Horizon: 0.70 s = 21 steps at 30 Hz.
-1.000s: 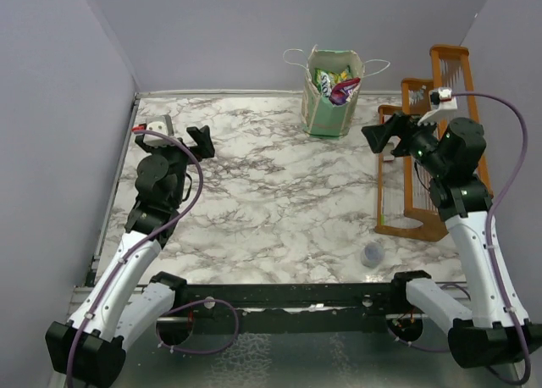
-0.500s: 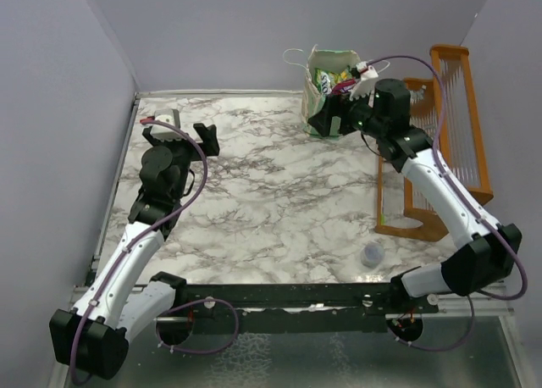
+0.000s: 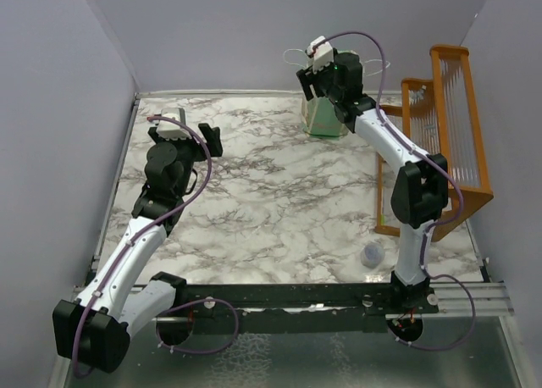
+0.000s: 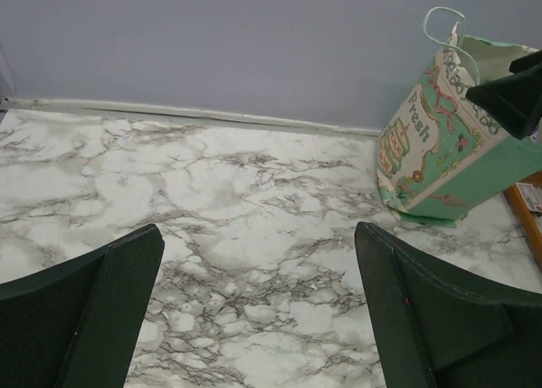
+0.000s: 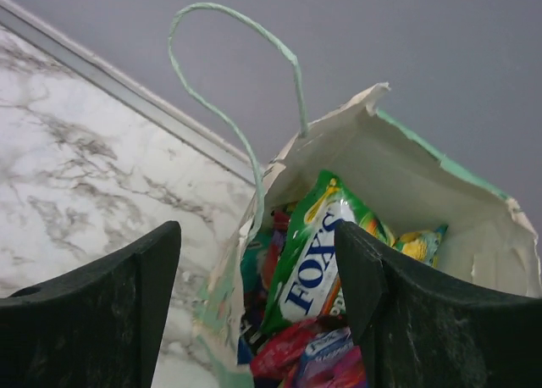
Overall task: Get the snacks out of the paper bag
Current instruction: Move the paper bag to the center of the board.
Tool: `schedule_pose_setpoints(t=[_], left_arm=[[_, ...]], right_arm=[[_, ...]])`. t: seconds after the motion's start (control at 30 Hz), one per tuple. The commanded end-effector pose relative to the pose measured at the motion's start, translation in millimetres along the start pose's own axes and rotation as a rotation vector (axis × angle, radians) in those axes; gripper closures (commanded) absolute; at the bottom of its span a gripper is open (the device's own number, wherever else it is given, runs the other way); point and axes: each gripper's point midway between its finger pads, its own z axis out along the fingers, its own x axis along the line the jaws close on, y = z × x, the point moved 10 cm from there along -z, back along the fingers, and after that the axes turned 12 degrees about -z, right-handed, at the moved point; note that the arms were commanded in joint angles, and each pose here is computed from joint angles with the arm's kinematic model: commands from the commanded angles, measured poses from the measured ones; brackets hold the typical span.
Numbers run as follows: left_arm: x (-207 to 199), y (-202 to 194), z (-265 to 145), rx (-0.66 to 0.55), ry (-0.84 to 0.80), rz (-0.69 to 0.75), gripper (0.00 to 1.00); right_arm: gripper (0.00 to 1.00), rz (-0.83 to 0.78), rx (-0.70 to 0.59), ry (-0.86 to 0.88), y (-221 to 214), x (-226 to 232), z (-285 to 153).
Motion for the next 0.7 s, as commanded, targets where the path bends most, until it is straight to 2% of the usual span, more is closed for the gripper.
schedule_pose_setpoints(t=[0.0, 0.07, 0.17, 0.47, 0.53, 0.67], left_arm=[[-3.2, 14.4, 0.3, -0.043, 0.002, 0.008, 0.01], [-2.6, 14.9, 0.2, -0.044, 0.009, 0.012, 0.01], [-2.1, 15.5, 0.2, -0.045, 0.013, 0.018, 0.01], [4.2, 13.9, 1.7, -0.046, 0.069, 0.055, 0.01], [4.8, 14.4, 1.2, -0.052, 0.076, 0.057, 0.01], [6.9, 14.0, 0.3, -0.059, 0.093, 0.064, 0.01]], right_arm=[[0.29, -0.235, -0.153, -0.094, 17.9, -17.0, 24.8], [0.31, -0.295, -0.180, -0.030, 11.5, -10.2, 36.6], [0.36, -0.301, -0.215, 0.038, 4.0, -0.2, 49.8], [0.44, -0.200, -0.259, -0.071, -8.2, 5.7, 79.9], [0.50, -0.167, -0.267, -0.095, -7.9, 5.3, 86.7], [0.70, -0.107, -0.268, -0.069, 1.9, 7.0, 93.3]])
